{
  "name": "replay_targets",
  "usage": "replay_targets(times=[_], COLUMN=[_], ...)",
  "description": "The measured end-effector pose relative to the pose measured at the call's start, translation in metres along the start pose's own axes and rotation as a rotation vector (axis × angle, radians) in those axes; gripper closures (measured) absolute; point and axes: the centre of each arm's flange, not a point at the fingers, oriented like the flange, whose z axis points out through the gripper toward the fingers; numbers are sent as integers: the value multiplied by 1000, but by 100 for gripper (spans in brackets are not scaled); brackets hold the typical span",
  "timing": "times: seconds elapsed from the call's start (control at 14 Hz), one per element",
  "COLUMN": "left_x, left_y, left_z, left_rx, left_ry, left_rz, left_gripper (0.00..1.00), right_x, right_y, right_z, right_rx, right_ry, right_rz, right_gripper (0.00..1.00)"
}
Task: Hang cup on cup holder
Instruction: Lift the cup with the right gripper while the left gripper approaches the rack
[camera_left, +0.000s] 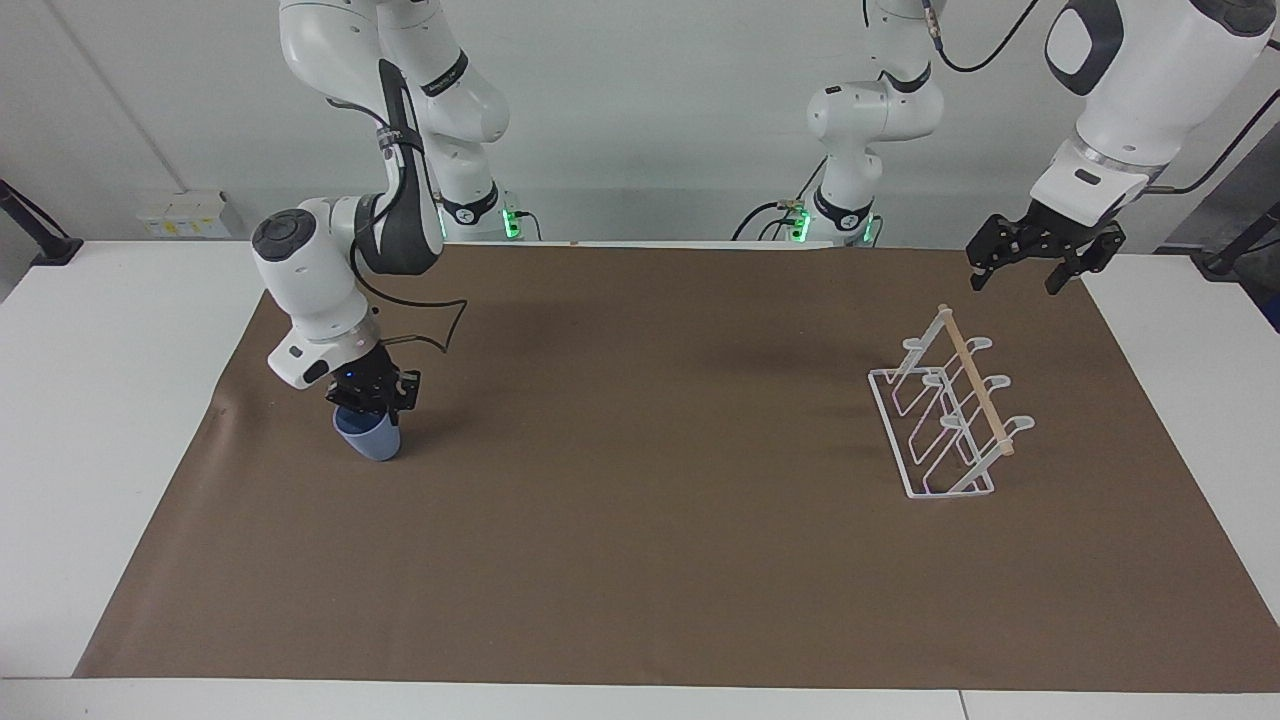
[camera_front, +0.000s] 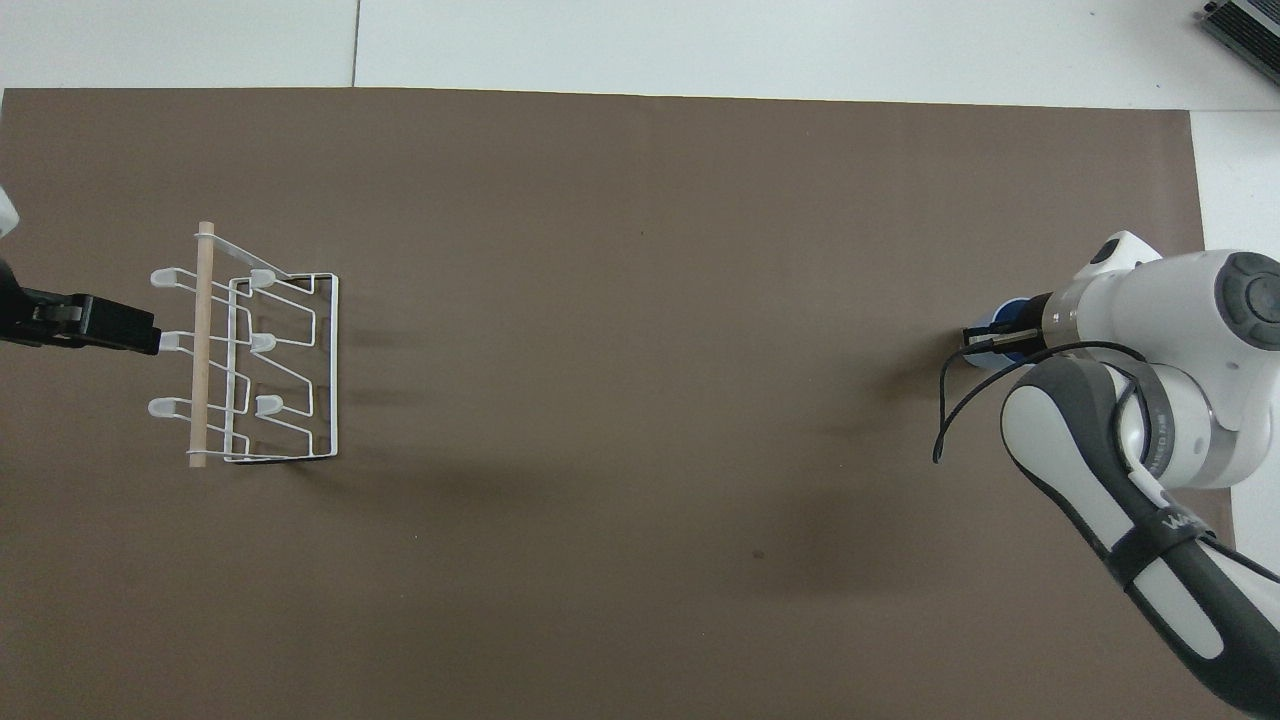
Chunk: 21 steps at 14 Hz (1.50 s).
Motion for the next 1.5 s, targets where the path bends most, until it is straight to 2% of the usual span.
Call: replay_targets(times=[0.21, 0.43, 0.64, 1.0, 1.14, 1.29, 1.5], left_x=[-1, -3, -3, -2, -2, -2, -2], left_y=[4, 5, 11, 31, 39, 44, 55], left_z=[3, 2, 0, -5, -6, -8, -8], left_rx=[0, -26, -110, -300, -326, -349, -469], left_ry=[-7, -4, -8, -73, -90, -109, -215], left_rz=[6, -30, -197, -628, -674, -750, -960], left_gripper=[0, 0, 0, 0, 0, 0, 0], right_x=[12, 31, 45, 48, 46, 43, 40], right_y=[0, -8, -35, -115, -143, -165, -213], right_z=[-20, -62, -106, -160, -163, -163, -167], right_rx=[3, 9, 9, 11, 49, 124, 244], right_ry=[-12, -38, -34, 39, 44, 44, 66], right_rz=[-3, -21, -66, -191, -219, -221, -206], right_gripper=[91, 91, 91, 91, 91, 91, 91])
